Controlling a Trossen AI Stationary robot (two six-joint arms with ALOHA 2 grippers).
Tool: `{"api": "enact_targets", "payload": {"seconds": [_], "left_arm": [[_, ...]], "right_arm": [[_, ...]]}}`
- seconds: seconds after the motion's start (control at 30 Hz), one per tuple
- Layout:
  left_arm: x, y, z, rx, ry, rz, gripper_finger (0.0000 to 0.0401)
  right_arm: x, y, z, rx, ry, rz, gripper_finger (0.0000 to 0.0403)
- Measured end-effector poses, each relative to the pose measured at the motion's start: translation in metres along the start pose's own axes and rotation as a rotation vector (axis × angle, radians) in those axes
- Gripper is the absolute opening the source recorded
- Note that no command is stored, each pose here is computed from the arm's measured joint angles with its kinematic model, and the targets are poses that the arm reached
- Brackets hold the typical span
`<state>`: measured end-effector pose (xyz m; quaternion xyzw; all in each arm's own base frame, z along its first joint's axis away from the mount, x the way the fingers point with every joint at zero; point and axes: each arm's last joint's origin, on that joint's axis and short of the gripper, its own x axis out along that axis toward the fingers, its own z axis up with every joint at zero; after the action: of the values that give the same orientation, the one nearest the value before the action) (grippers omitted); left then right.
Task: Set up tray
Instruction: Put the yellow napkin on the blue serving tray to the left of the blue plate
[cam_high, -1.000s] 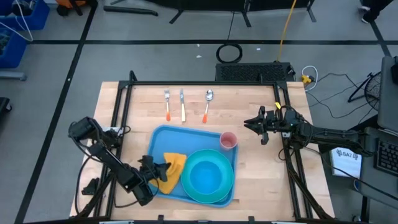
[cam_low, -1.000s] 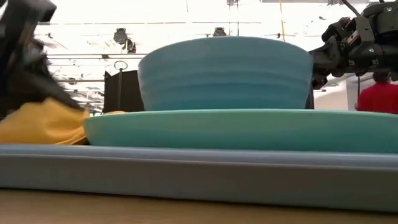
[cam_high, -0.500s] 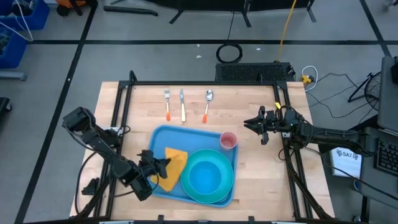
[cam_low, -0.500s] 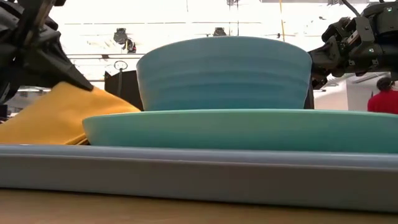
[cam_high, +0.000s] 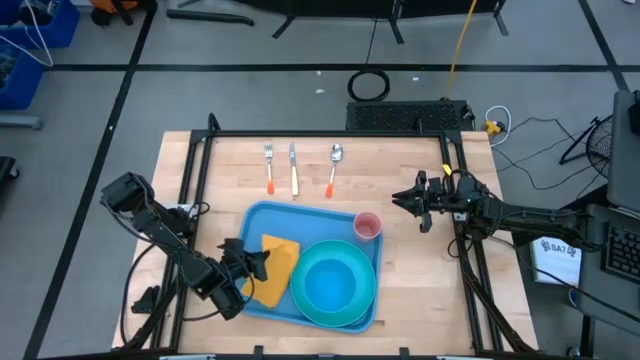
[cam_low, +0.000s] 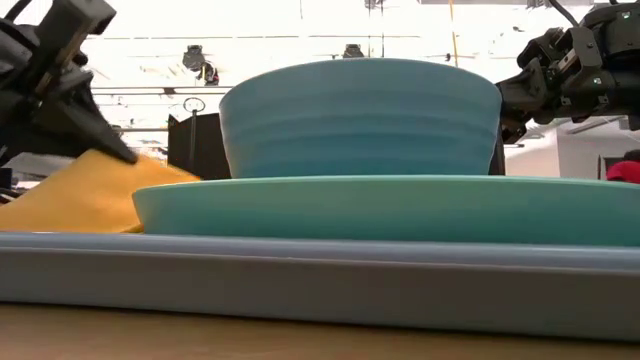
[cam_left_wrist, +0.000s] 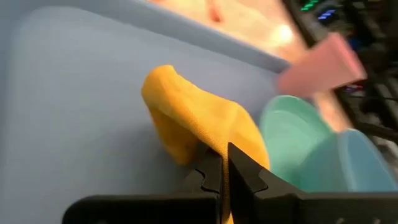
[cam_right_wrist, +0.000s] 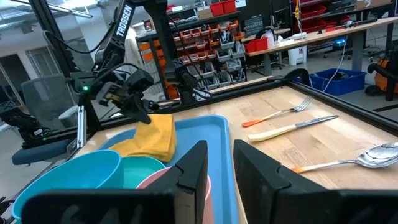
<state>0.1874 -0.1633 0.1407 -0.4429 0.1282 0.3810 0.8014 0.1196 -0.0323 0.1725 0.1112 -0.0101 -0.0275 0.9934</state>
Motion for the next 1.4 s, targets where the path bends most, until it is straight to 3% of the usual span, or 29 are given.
{"api": "enact_targets", "payload": {"seconds": [0.27,0.5,1.13,1.4], "left_arm": [[0.002,0.009,0.005,0.01,0.026,0.114,0.0003],[0.003,0.012,0.004,0.019,0.147,0.231,0.001],[0.01,0.015,0.014,0.112,0.098,0.291,0.0142],[0.015,0.009,0.027,0.144,0.098,0.299,0.0226]], "right_arm": [[0.0,0.0,-0.001,0.002,0.005,-0.001,0.0068],[0.0,0.0,-0.001,-0.001,0.005,-0.001,0.0068],[0.0,-0.001,-0.002,0.025,0.021,-0.005,0.0068],[0.0,0.0,-0.002,0.028,0.02,-0.005,0.0068]]}}
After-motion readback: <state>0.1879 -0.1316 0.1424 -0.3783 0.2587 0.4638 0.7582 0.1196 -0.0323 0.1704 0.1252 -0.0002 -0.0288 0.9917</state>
